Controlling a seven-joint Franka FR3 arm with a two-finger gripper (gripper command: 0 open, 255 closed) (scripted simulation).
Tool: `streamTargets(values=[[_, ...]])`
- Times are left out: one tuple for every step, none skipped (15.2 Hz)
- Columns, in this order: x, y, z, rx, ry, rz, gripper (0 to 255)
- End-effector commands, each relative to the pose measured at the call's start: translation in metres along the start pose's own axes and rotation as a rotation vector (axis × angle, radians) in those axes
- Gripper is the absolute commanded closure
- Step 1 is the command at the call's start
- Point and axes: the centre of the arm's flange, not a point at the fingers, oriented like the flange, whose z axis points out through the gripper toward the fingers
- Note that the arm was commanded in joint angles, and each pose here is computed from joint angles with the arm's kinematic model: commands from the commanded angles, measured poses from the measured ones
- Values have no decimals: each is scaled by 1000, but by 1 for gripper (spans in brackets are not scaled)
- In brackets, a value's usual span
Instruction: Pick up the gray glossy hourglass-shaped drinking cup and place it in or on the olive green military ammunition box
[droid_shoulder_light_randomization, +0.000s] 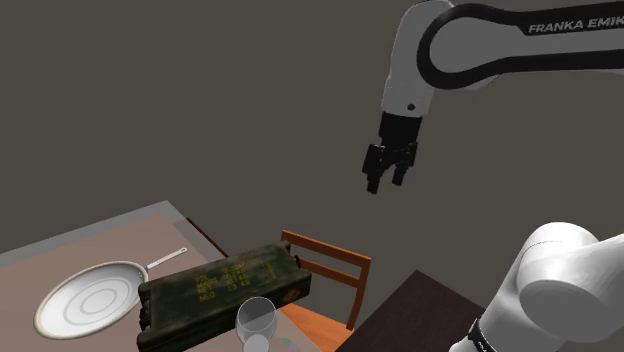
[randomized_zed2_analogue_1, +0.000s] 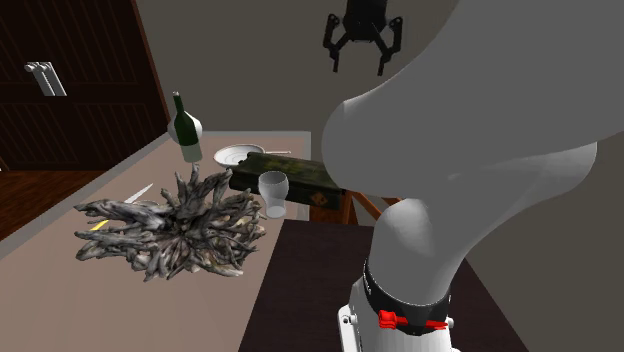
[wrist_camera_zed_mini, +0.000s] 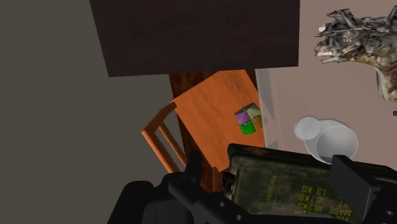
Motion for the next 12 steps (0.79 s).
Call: streamTargets(values=[[5, -13, 21, 0, 6, -1, 0], [8, -21, 31, -1, 8, -2, 0], [11, -29, 41, -2, 10, -3, 0], [14, -38, 51, -2, 12, -4, 0], [17, -46, 60, -3, 14, -4, 0], [20, -54, 70, -3, 16, -5, 0], [23, -62, 80, -4, 17, -6, 0], [27, -71, 90, -5, 19, -7, 0], [30, -79, 100, -5, 21, -8, 0], [33, -87, 110, -6, 23, -9, 0], [36, -95, 119, -6, 25, -10, 0], [39, -103, 129, -7, 27, -10, 0]])
